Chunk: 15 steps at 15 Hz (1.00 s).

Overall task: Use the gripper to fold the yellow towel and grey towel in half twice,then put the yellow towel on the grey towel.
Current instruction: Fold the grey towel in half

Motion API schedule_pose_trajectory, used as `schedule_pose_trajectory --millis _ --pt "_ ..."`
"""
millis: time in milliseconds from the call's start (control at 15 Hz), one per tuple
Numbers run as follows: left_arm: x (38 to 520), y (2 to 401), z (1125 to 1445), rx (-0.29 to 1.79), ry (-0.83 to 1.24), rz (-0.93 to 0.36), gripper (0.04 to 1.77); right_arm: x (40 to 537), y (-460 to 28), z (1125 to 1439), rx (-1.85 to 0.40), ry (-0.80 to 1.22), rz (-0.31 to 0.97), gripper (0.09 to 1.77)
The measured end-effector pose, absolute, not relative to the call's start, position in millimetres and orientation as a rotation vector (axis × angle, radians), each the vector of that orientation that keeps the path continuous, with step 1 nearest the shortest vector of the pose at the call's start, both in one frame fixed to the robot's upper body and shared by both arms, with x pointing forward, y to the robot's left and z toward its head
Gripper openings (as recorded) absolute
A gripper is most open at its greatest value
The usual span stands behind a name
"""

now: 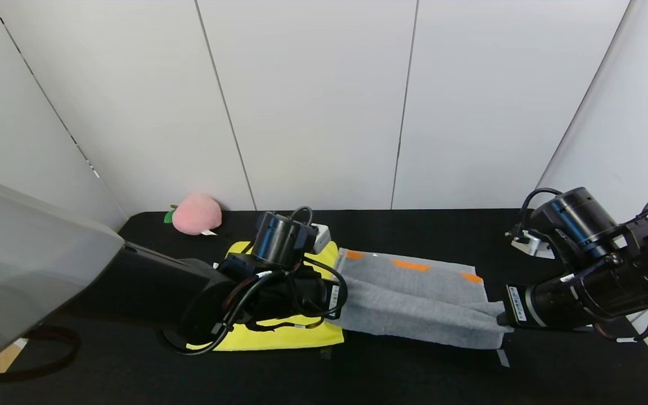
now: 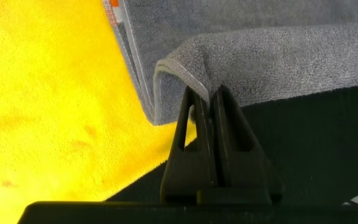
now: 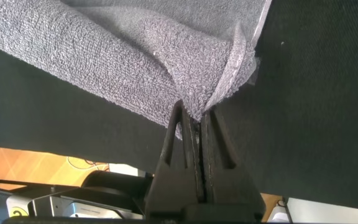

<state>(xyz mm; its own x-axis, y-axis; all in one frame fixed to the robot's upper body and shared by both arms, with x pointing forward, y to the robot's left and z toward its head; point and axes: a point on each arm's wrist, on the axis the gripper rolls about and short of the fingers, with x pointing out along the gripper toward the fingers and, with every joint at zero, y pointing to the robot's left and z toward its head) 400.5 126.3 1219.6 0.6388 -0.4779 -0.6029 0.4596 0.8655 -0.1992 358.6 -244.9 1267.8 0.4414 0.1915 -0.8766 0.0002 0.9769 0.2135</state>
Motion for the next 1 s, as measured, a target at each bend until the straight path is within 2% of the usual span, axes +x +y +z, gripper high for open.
schedule_pose_trajectory --millis 667,1000 --pt "404 125 1217 -0.022 0.705 -0.532 0.13 364 -245 1266 0.191 1.112 0.115 0.13" --pt "439 110 1237 -0.039 0.609 -0.538 0.13 388 -251 1275 0.212 1.061 0.095 0.13"
